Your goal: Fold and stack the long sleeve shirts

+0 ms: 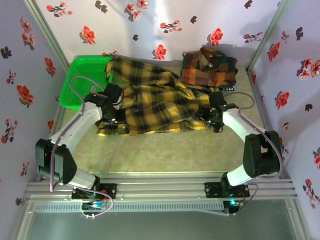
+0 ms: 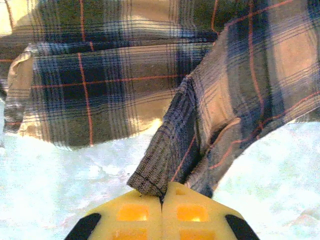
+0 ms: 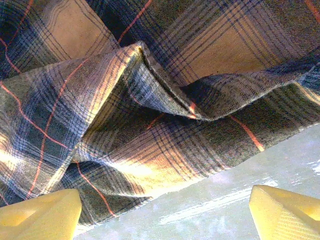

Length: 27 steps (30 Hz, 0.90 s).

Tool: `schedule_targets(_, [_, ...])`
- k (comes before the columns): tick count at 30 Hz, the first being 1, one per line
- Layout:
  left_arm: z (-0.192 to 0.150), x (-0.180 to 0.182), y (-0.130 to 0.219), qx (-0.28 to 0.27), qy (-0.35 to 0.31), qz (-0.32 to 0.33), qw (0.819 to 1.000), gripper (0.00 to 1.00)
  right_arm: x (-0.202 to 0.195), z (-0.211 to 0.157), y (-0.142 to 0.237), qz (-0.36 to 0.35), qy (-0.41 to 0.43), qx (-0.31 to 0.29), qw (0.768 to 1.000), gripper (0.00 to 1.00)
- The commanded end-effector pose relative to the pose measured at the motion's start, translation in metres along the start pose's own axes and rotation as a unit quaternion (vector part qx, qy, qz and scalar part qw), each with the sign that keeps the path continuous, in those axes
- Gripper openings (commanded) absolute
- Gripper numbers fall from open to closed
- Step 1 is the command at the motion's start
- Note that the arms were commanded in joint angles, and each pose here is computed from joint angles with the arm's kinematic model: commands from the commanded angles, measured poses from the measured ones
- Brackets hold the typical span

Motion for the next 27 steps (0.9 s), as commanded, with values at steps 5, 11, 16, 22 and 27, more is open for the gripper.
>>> schedule_targets(5, [-0.004, 0.024, -0.002, 0.018, -0.013, 0.029, 0.999, 0.00, -0.004, 0.005, -0.005, -0.024, 0.004, 0.002, 1.000, 0.88])
schedule_targets(11, [-0.006, 0.039, -0.014, 0.045, -0.021, 0.067, 0.996, 0.00, -0.002, 0.009, -0.003, -0.025, 0.006, -0.003, 1.000, 0.88])
schedule_targets(16, [0.003, 0.041, -0.028, 0.058, -0.031, 0.083, 0.994, 0.00, 0.000, 0.009, -0.004, -0.022, 0.007, 0.001, 1.000, 0.88])
schedule_targets(22, [0.016, 0.045, -0.050, 0.077, -0.048, 0.115, 0.989, 0.00, 0.008, 0.012, 0.001, -0.007, 0.013, 0.001, 1.000, 0.87])
schedule_targets(27, [0.024, 0.052, -0.064, 0.094, -0.069, 0.149, 0.982, 0.00, 0.011, 0.015, 0.007, -0.007, 0.025, 0.000, 1.000, 0.87])
Point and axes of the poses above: each hand's point on the last joint's axis, 136 mm out from that joint toward the fingers, its own y axis back along the fingers, its own x axis along the line the jaws close on, z = x × y, the point moved 4 cm from there along y, back along the fingers, and after that the axes turned 1 degree about -y, right-handed, at the moved point
